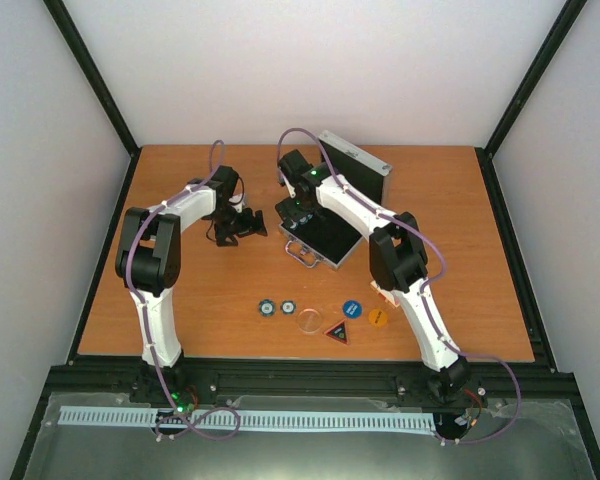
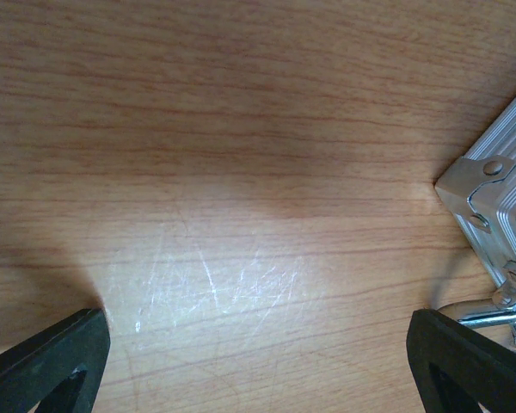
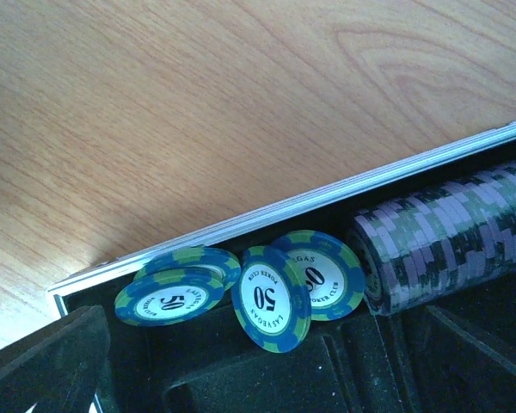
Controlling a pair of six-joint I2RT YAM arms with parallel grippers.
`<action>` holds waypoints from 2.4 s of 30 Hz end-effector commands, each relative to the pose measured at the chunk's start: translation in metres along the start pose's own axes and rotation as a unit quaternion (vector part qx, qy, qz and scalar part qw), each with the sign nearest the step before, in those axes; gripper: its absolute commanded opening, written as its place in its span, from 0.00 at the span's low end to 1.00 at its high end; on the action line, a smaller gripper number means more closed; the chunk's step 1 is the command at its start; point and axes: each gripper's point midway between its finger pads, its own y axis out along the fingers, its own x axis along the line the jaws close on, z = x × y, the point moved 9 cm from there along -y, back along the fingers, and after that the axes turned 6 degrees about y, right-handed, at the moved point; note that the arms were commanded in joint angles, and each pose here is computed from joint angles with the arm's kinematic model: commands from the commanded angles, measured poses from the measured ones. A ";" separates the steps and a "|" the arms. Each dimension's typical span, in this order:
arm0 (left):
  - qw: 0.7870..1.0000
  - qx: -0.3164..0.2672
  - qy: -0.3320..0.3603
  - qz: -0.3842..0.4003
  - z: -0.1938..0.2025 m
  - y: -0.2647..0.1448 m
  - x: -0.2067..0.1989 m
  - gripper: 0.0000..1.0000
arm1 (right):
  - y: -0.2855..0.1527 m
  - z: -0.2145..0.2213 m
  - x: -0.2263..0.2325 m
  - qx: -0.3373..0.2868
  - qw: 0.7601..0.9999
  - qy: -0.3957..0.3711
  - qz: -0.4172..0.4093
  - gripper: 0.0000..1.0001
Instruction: Pack up texas hold em set
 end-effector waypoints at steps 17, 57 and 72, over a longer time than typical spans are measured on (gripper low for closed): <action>0.999 0.037 -0.015 -0.029 0.008 0.017 0.017 0.98 | 0.036 0.011 -0.008 0.033 0.997 0.008 0.073 1.00; 0.999 0.038 -0.013 -0.033 0.009 0.016 0.017 0.98 | 0.040 0.008 -0.013 0.031 0.997 0.024 0.072 1.00; 0.998 0.043 -0.012 -0.041 0.011 0.016 0.019 0.98 | 0.059 0.010 -0.027 0.037 0.988 0.045 0.141 1.00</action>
